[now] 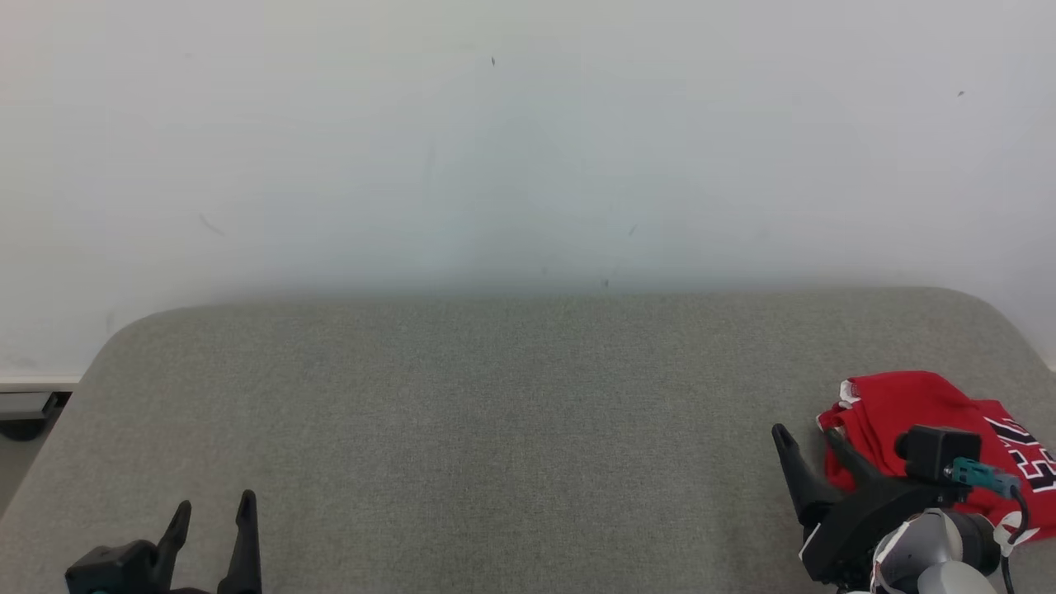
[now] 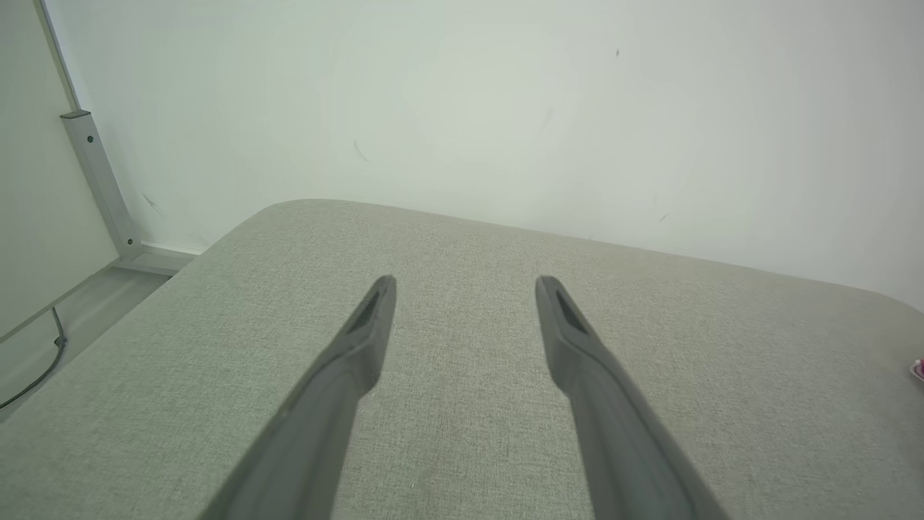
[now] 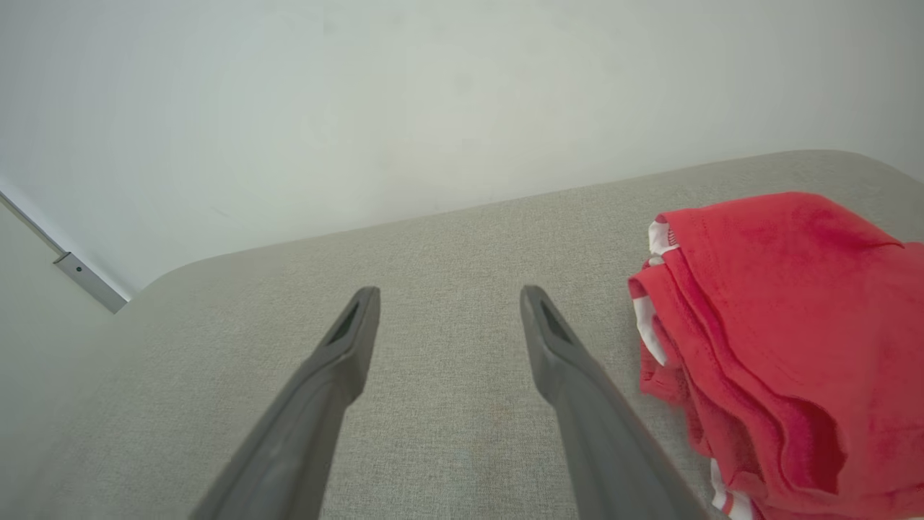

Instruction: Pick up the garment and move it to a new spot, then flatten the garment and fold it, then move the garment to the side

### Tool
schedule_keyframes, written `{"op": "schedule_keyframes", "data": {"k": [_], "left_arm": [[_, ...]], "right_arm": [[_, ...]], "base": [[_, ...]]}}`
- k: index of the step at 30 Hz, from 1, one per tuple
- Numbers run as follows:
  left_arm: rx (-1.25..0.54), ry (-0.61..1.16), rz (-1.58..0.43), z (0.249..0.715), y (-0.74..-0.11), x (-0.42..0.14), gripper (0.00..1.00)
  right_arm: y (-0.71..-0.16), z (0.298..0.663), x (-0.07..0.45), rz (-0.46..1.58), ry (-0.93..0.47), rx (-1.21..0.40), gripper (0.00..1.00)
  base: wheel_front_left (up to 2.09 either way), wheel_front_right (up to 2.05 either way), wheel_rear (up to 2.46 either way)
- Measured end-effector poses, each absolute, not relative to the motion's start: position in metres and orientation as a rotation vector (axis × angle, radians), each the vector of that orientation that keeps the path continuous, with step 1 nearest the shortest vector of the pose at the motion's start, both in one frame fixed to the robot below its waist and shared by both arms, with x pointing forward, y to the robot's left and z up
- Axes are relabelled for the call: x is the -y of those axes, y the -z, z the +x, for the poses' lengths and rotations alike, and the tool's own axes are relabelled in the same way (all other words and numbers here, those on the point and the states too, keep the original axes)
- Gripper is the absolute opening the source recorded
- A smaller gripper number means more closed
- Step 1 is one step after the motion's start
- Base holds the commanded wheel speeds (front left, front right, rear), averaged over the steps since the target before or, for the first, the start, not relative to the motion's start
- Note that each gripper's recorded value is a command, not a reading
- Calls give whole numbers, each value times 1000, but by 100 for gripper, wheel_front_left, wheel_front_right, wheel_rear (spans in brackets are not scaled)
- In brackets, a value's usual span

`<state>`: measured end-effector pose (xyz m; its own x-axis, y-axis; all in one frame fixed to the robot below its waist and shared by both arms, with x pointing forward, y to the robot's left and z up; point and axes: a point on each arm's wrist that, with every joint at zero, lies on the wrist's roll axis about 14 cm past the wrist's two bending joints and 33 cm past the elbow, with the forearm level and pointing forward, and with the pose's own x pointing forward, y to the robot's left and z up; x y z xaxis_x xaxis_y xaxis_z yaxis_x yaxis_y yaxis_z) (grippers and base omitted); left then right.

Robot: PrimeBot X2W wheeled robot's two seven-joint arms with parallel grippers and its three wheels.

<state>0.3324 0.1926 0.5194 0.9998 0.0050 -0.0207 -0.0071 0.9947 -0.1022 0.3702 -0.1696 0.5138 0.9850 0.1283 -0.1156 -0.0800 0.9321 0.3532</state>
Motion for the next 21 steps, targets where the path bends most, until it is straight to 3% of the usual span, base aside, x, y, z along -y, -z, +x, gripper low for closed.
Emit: {"op": "schedule_keyframes", "data": {"k": [21], "left_arm": [[-49, -32, -165, 333, -509, -197, 100]], "right_arm": [[-498, 354, 162, 401, -119, -162, 100]], "base": [[0, 0, 0]]}}
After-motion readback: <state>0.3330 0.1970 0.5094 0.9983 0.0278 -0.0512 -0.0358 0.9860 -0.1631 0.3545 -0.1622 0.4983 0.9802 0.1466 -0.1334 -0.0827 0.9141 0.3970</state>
